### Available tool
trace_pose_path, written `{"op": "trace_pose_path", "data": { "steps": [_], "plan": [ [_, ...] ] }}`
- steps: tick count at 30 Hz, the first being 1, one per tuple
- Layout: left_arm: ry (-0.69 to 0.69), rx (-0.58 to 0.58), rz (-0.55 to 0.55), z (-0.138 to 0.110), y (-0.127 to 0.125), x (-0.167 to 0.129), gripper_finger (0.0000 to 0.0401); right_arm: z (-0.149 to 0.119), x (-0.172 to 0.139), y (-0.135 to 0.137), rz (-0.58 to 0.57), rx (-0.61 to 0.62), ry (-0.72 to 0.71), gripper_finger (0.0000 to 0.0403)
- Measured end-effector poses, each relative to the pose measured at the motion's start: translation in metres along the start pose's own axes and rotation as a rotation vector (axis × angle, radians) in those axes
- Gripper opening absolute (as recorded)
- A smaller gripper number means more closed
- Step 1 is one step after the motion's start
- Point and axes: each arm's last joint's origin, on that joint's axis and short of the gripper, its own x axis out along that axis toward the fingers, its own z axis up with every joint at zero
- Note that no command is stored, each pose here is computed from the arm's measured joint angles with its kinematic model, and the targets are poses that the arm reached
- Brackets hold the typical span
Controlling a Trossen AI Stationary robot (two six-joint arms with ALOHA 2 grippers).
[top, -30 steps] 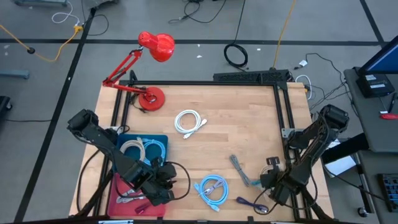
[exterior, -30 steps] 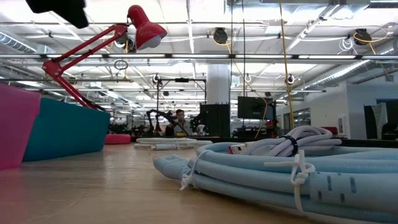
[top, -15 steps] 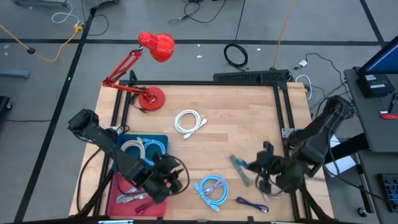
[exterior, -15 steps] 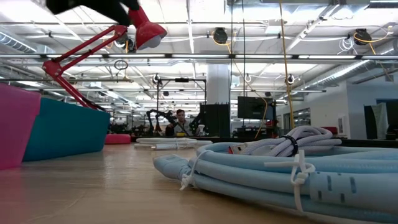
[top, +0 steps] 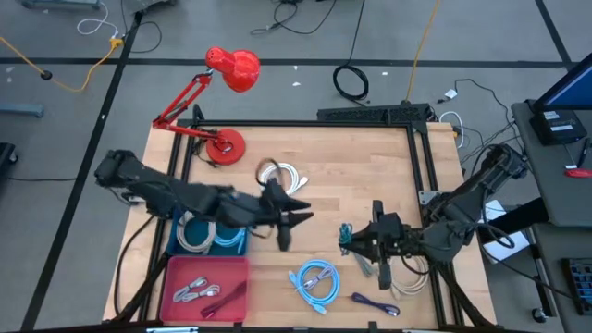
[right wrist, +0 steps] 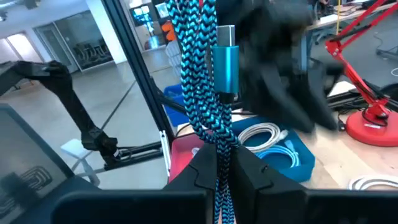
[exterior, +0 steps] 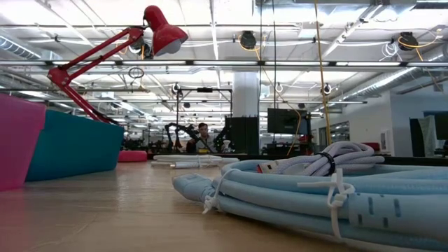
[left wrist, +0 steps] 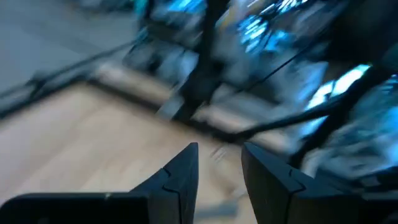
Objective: Pick & Place USB Port
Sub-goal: Put the blue and black USB cable into the red bin
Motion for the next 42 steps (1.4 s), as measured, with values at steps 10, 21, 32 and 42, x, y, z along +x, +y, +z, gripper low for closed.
{"op": "trace_pose_path", "data": {
  "steps": [10,21,32,42],
  "plan": [
    [-0.065,-0.028,-0.286,0.038,0.001,-0.016,0.0221,0.003,0.005,-0.007,-0.052,0.009,-0.025,0.0009],
    [-0.146,0.027,-0.338,0.064,-0.017,-0.019,0.0278,-0.001,0.031,-0.013,-0.058,0.014,-0.032,0.0009],
    [-0.114,0.035,-0.324,0.058,-0.017,-0.012,0.0267,0.012,0.032,-0.012,-0.032,0.032,-0.134,0.0009],
    [-0.148,0.019,-0.339,0.059,-0.019,-0.009,0.0267,0.008,0.043,-0.012,-0.017,0.042,-0.138,0.0009]
  ]
}}
